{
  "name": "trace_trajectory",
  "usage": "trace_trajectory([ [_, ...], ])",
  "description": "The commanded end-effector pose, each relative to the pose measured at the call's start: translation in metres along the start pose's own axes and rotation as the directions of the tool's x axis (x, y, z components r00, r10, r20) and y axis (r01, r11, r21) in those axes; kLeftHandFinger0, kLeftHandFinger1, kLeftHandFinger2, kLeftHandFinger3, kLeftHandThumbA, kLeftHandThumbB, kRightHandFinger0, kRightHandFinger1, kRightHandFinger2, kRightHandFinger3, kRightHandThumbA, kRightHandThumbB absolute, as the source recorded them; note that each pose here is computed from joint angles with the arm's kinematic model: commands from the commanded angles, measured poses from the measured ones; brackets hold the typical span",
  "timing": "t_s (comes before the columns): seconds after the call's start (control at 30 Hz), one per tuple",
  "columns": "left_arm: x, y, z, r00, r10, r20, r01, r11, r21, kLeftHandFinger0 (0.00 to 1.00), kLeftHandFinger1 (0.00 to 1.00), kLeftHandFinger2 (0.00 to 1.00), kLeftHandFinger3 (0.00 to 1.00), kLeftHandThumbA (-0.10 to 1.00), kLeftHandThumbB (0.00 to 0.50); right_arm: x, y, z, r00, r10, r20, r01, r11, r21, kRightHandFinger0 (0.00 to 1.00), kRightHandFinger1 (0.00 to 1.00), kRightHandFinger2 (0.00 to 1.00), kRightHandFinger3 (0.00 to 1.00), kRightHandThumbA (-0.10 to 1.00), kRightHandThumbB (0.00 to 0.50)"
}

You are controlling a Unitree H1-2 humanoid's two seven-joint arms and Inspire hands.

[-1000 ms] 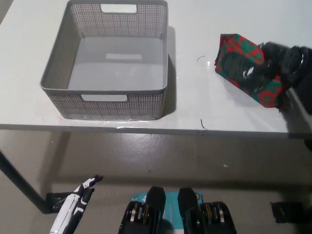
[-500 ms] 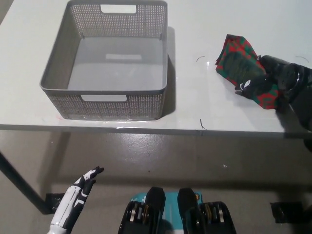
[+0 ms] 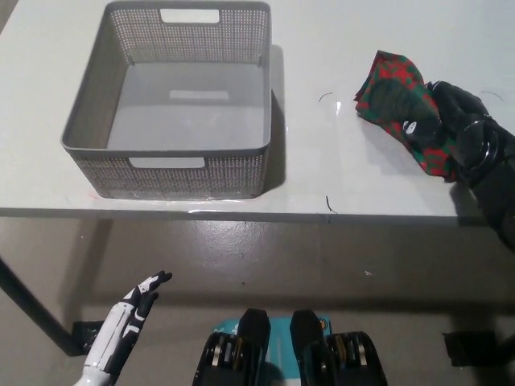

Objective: Use the right hand to pick up a bag of coffee beans on the right hand side and place it into a container on the left hand side

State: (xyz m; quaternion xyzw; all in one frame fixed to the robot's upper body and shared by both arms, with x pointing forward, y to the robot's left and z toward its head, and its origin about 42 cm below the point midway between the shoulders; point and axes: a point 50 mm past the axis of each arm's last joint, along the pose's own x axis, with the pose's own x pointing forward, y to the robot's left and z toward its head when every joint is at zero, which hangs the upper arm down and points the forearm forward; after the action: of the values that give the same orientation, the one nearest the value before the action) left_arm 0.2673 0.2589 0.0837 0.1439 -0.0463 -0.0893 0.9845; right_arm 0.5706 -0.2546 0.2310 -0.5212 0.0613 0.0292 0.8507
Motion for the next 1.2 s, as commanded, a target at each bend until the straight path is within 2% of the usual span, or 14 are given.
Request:
trace_trajectory([
  [0.0,0.007,0.012,0.013,0.997,0.018,0.069,-0.019,1.0,0.024,1.0,1.0,1.0,1.0,1.0,0.5,0.001,-0.007,0.021,0.979,-0.176,0.098,0.166,0.981,0.104,0.02,0.38,0.75,0.73,-0.1,0.153],
  [0.07,0.007,0.012,0.013,0.997,0.016,0.069,-0.018,0.999,0.027,1.0,1.0,1.0,1.0,1.0,0.5,0.002,-0.012,0.026,0.976,-0.19,0.105,0.178,0.978,0.11,0.0,0.23,0.67,0.75,-0.1,0.144],
  [0.1,0.006,0.012,0.012,0.998,0.013,0.069,-0.016,0.999,0.033,1.0,1.0,1.0,1.0,1.0,0.5,0.003,-0.018,0.031,0.971,-0.209,0.115,0.195,0.973,0.121,0.0,0.24,0.75,0.82,-0.1,0.126],
  [0.17,0.006,0.012,0.012,0.998,0.012,0.069,-0.014,0.999,0.034,1.0,1.0,1.0,1.0,1.0,0.5,0.003,-0.024,0.035,0.961,-0.242,0.135,0.224,0.965,0.134,0.0,0.39,0.92,0.91,-0.1,0.122],
  [0.23,0.006,0.012,0.012,0.998,0.007,0.07,-0.009,0.999,0.036,1.0,1.0,1.0,1.0,1.0,0.496,0.004,-0.034,0.042,0.944,-0.289,0.16,0.266,0.952,0.153,0.03,0.57,0.98,0.98,-0.1,0.119],
  [0.37,0.006,0.012,0.012,0.998,0.004,0.066,-0.007,0.999,0.038,1.0,1.0,1.0,1.0,1.0,0.5,0.005,-0.071,0.071,0.878,-0.408,0.25,0.358,0.907,0.224,0.0,0.55,0.88,0.99,-0.1,0.137],
  [0.6,0.004,0.013,0.011,0.998,0.002,0.062,-0.005,0.999,0.043,1.0,1.0,1.0,1.0,1.0,0.5,-0.003,-0.129,0.124,0.76,-0.534,0.37,0.449,0.843,0.295,0.01,0.55,0.85,1.0,-0.1,0.128],
  [0.7,0.004,0.012,0.011,0.998,0.002,0.061,-0.005,0.999,0.043,1.0,1.0,1.0,1.0,1.0,0.5,-0.013,-0.155,0.158,0.7,-0.572,0.427,0.47,0.82,0.327,0.01,0.52,0.86,0.95,-0.1,0.174],
  [0.77,0.003,0.011,0.011,0.998,0.004,0.062,-0.007,0.999,0.043,1.0,1.0,1.0,1.0,1.0,0.5,-0.021,-0.166,0.18,0.671,-0.58,0.462,0.464,0.815,0.347,0.0,0.44,0.8,0.82,-0.1,0.21],
  [0.83,0.003,0.012,0.012,0.998,0.003,0.061,-0.006,0.999,0.048,1.0,1.0,1.0,1.0,1.0,0.5,-0.03,-0.172,0.202,0.64,-0.585,0.499,0.46,0.811,0.361,0.0,0.37,0.76,0.74,-0.1,0.182],
  [0.93,0.004,0.012,0.013,0.998,-0.003,0.059,0.001,0.999,0.044,1.0,1.0,1.0,1.0,1.0,0.5,-0.044,-0.176,0.235,0.586,-0.602,0.542,0.453,0.798,0.396,0.0,0.43,0.87,0.88,-0.1,0.159],
  [1.07,0.006,0.011,0.014,0.998,-0.006,0.063,0.002,0.999,0.053,1.0,1.0,1.0,1.0,1.0,0.5,-0.058,-0.177,0.275,0.539,-0.609,0.582,0.439,0.793,0.423,0.0,0.48,0.86,0.96,-0.1,0.2],
  [1.13,0.007,0.01,0.014,0.998,-0.01,0.063,0.007,0.999,0.049,1.0,1.0,1.0,1.0,1.0,0.5,-0.065,-0.172,0.301,0.526,-0.601,0.602,0.402,0.799,0.447,0.02,0.42,0.77,0.75,-0.1,0.211],
  [1.17,0.007,0.009,0.013,0.998,-0.01,0.061,0.008,0.999,0.046,1.0,1.0,1.0,1.0,1.0,0.5,-0.067,-0.169,0.309,0.531,-0.593,0.605,0.386,0.805,0.451,0.02,0.38,0.72,0.72,-0.1,0.202],
])
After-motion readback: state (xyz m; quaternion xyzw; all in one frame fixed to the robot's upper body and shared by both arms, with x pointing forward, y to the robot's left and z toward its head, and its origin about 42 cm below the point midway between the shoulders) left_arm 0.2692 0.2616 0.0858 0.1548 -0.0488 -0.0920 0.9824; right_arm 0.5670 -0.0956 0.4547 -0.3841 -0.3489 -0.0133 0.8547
